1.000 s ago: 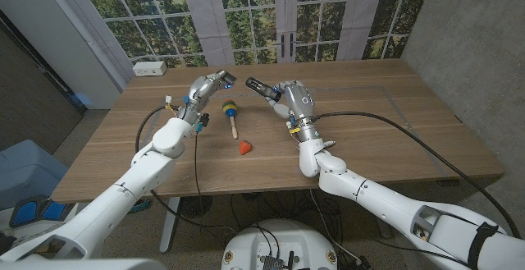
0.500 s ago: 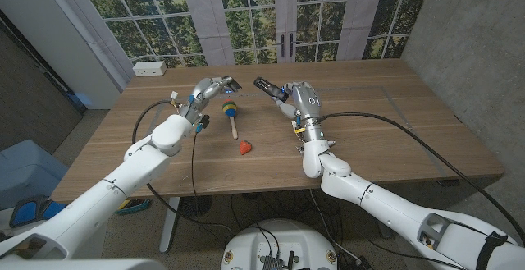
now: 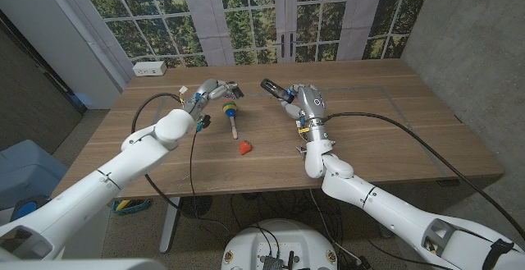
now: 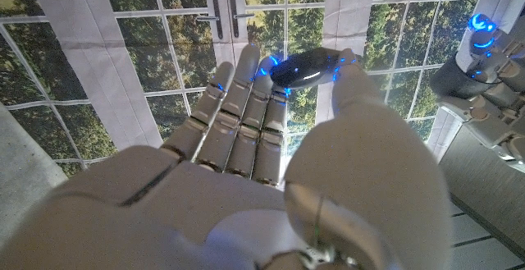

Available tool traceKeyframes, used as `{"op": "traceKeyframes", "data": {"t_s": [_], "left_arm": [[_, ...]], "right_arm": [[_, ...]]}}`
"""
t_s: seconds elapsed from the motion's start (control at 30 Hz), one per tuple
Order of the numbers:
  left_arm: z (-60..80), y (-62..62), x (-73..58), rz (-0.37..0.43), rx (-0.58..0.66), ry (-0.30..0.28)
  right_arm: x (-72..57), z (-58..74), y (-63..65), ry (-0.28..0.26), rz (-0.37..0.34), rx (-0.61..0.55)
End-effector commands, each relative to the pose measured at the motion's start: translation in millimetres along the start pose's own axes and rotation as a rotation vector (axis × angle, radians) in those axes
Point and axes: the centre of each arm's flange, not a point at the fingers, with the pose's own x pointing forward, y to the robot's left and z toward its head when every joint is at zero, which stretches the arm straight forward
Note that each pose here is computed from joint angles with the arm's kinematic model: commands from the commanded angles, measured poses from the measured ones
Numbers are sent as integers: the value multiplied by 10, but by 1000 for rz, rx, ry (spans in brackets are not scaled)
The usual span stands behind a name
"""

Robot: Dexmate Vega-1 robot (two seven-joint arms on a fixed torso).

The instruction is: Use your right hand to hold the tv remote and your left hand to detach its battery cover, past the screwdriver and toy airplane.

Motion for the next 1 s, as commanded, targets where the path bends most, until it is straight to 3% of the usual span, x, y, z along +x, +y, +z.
{"op": "traceKeyframes", "data": {"t_s": [0.03,0.73,1.0], "left_arm": [[84,8,19,-1,210,106],[146,-102,158,-77,414,227],[157,-191,192,-116,451,224]], "right_arm": [[16,-55,31,70,94,-36],[62,-146,157,184,284,-99],[52,-166,167,211,334,-103]]}}
